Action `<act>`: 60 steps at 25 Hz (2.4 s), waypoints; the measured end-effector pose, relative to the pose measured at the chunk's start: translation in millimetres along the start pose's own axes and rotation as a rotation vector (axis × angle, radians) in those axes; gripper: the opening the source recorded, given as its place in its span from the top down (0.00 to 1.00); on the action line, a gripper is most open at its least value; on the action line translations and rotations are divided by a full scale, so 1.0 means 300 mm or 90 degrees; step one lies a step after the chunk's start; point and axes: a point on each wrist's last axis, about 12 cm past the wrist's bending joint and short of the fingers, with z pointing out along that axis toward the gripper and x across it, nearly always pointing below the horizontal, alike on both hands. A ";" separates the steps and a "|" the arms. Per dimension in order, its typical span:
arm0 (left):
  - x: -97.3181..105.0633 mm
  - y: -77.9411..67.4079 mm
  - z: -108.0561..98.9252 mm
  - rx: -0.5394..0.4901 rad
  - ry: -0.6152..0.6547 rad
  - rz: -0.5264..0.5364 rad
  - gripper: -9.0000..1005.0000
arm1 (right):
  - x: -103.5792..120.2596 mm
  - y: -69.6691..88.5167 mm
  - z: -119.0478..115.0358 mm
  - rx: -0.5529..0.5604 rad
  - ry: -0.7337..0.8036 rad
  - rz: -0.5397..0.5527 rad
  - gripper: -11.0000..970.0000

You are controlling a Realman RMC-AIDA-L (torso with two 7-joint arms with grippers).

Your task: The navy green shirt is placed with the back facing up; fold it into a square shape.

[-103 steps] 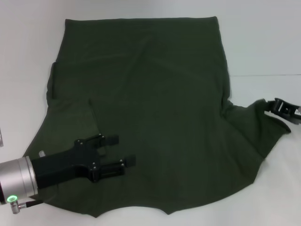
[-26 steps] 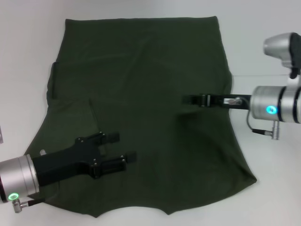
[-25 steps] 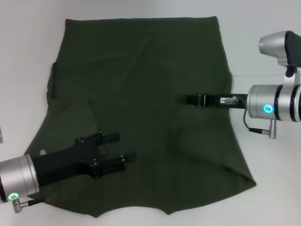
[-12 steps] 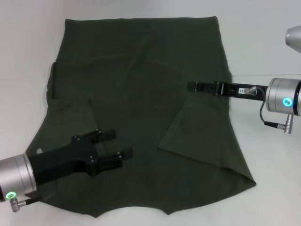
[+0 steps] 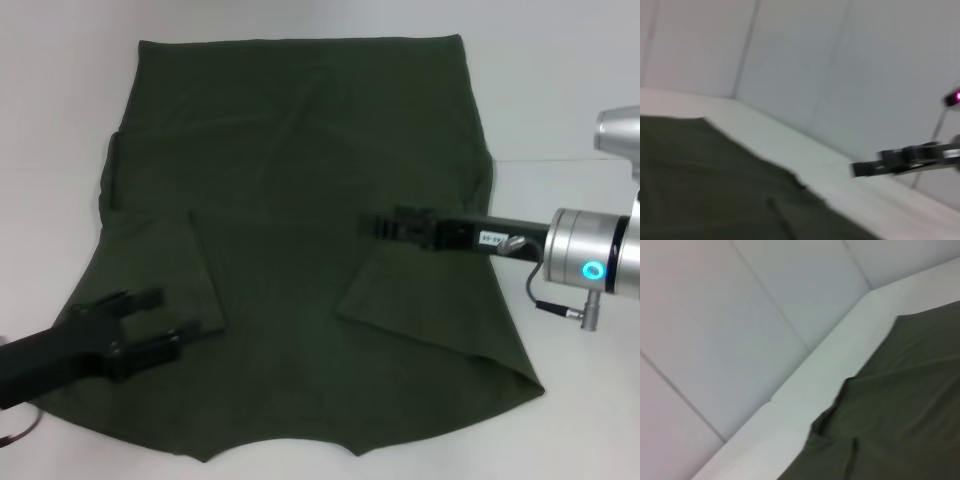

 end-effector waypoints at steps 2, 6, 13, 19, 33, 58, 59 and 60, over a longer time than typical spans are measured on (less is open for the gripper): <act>0.015 0.012 -0.042 -0.023 0.009 -0.002 0.14 | 0.013 0.011 0.007 -0.019 -0.001 -0.014 0.04; 0.044 0.018 -0.115 -0.061 0.020 0.001 0.14 | 0.028 0.034 0.014 -0.055 0.002 -0.039 0.03; 0.086 0.022 -0.217 -0.134 0.047 0.008 0.14 | 0.046 0.092 0.035 -0.131 0.060 -0.115 0.03; 0.120 0.022 -0.269 -0.176 0.055 -0.008 0.14 | 0.044 0.135 0.026 -0.197 0.096 -0.174 0.03; 0.187 0.063 -0.264 -0.294 0.115 -0.009 0.14 | 0.041 0.145 0.037 -0.201 0.120 -0.171 0.03; 0.172 0.065 -0.197 -0.259 0.134 -0.007 0.14 | 0.020 0.128 0.031 -0.176 0.092 -0.170 0.04; 0.171 0.064 -0.195 -0.256 0.133 -0.007 0.14 | 0.020 0.127 0.031 -0.176 0.092 -0.170 0.04; 0.170 0.062 -0.192 -0.250 0.132 -0.007 0.14 | 0.020 0.127 0.031 -0.176 0.092 -0.170 0.04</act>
